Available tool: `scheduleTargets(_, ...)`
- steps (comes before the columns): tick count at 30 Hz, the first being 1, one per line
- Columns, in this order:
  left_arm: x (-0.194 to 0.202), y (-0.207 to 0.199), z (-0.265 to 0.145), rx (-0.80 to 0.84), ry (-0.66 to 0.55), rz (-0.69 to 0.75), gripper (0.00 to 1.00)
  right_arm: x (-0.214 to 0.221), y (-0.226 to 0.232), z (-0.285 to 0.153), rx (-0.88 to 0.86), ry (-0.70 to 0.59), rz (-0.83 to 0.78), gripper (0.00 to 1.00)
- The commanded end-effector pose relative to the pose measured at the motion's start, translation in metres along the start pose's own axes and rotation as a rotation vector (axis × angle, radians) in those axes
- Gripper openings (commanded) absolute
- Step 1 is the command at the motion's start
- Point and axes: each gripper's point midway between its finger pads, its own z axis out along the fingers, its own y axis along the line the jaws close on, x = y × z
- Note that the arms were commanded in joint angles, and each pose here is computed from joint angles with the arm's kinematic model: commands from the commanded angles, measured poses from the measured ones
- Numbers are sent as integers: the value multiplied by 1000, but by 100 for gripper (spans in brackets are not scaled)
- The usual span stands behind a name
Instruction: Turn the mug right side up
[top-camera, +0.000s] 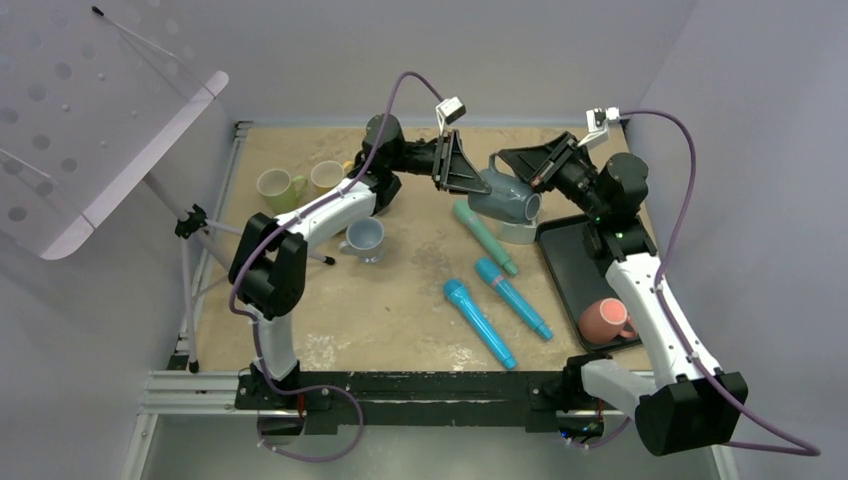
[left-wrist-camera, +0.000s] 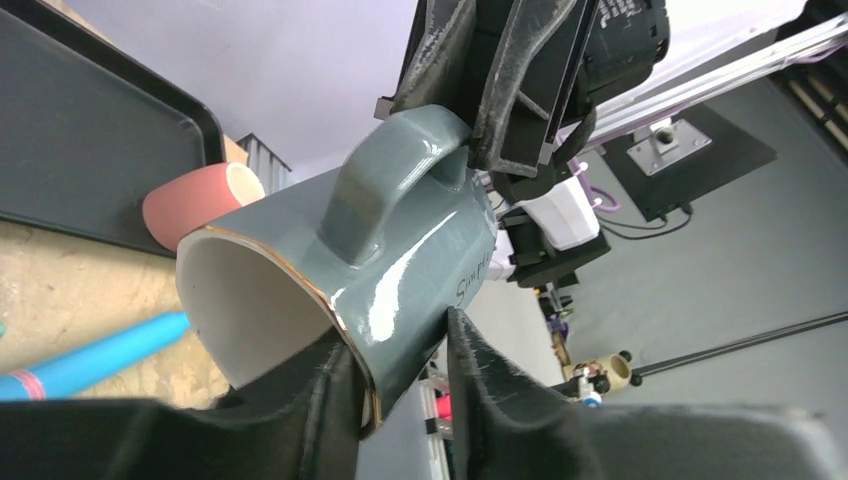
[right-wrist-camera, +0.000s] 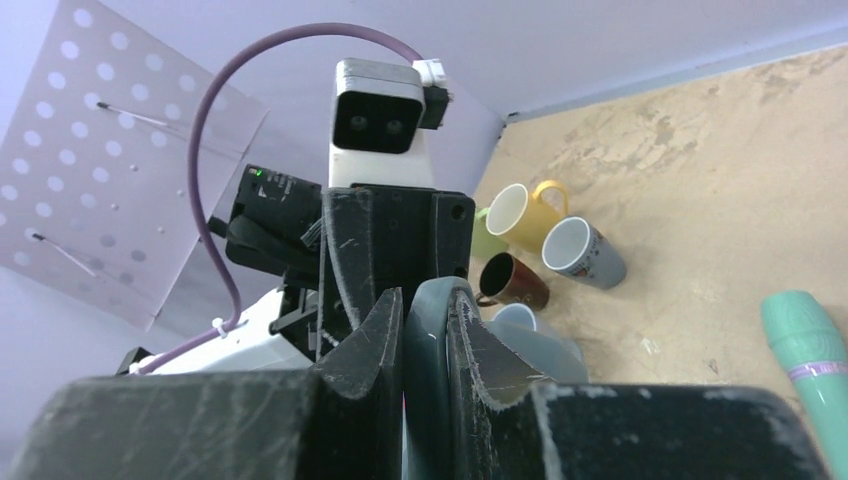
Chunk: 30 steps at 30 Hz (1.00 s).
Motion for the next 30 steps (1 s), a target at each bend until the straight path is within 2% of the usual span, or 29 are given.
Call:
scheduleTargets(1,9,-43,6,98,45,110,28,-30,33,5,-104,-95,-57,0)
scheduleTargets(4,11,-42,5,91,56,116,0,-26,25,8,-98,-83,-54,0)
scheduleTargets(9,11,-46,3,85,32,142,0,-9,10,9,-82,-29,-72,0)
scheduleTargets(12,9,-35,-1,28,37,141,0,-2,-5,6,-22,-8,-109,2)
scheduleTargets(14,11,-17,-6,-61,46,111,0,1,-14,4,22,6,-141,14)
scheduleTargets(15,13,-9,-10,-115,43,109,0,3,-16,3,32,14,-153,23)
scheduleTargets(18,26,2,-22,-290,73,237,0,8,-25,1,64,45,-167,50)
scheduleTargets(21,32,6,-38,-402,102,317,0,4,-32,-1,123,39,-187,71)
scheduleTargets(23,37,16,-51,-509,136,356,0,-3,-30,-2,137,14,-197,74)
scheduleTargets(24,39,19,-58,-554,153,374,0,-5,-31,-2,154,7,-198,84)
scheduleTargets(25,42,22,-66,-598,183,409,0,-8,-31,-3,163,-1,-203,87)
scheduleTargets(28,59,27,-96,-741,303,455,0,-20,-23,-6,181,-30,-230,89)
scheduleTargets(30,83,22,-119,-793,431,482,0,-25,-17,-9,191,-32,-246,91)
